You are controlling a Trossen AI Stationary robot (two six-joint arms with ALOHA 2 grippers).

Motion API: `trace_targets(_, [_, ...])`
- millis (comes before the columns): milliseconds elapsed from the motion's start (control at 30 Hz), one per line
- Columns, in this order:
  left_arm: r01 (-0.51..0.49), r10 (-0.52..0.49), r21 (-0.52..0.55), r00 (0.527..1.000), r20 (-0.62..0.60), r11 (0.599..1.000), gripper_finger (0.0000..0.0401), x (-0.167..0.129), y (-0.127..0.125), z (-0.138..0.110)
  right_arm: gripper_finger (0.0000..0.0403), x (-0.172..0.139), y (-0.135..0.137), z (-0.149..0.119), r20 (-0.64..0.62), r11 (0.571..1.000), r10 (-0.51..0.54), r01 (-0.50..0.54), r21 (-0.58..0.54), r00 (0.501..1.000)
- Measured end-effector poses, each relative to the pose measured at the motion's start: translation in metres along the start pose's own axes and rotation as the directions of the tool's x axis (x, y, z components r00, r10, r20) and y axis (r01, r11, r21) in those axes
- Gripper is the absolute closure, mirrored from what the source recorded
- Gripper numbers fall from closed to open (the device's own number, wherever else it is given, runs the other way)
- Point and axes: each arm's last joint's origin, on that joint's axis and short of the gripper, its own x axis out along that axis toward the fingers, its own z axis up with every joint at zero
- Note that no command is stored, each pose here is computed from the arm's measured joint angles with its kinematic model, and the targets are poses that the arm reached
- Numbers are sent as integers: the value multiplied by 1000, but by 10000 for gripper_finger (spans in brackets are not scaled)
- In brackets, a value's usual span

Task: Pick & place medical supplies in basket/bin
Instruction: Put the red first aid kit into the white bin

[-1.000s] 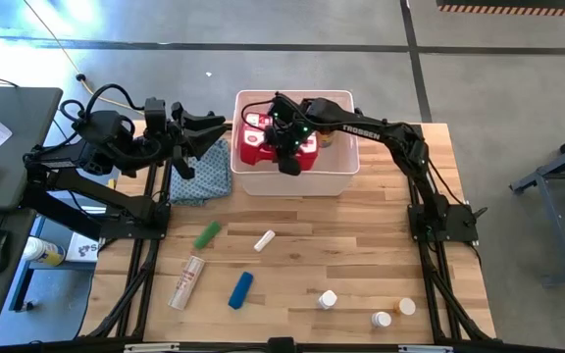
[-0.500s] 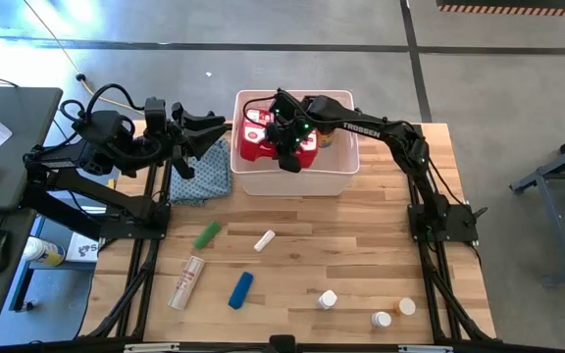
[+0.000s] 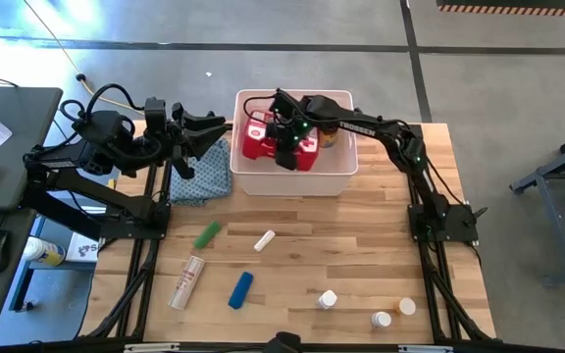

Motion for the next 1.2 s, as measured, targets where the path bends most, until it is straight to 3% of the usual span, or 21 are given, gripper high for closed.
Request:
trace_targets(133, [0,0,0,1000,0,1000,231,0,0,0,357,0,1,-1,5,998,46,-46,43,999])
trace_targets(400, [-1,1,0,1000,0,1000,231,0,0,0,357,2,-1,3,29,1000,1,-1,-20,1000])
trace_targets(633, [-3,3,-3,1000,0,1000,231,0,0,0,357,36,-6,-6,-46,998,10,-12,-56,999])
trace_targets(1000, [-13,13,-15,1000,-27,1000,231,0,1,-3,357,57,-9,-10,-77,992,-24,14,-128,997])
trace_targets(1200, [-13,13,-19,1000,-27,1000,231,0,1,-3,318,60,-12,-5,-32,981,-85,78,-175,996])
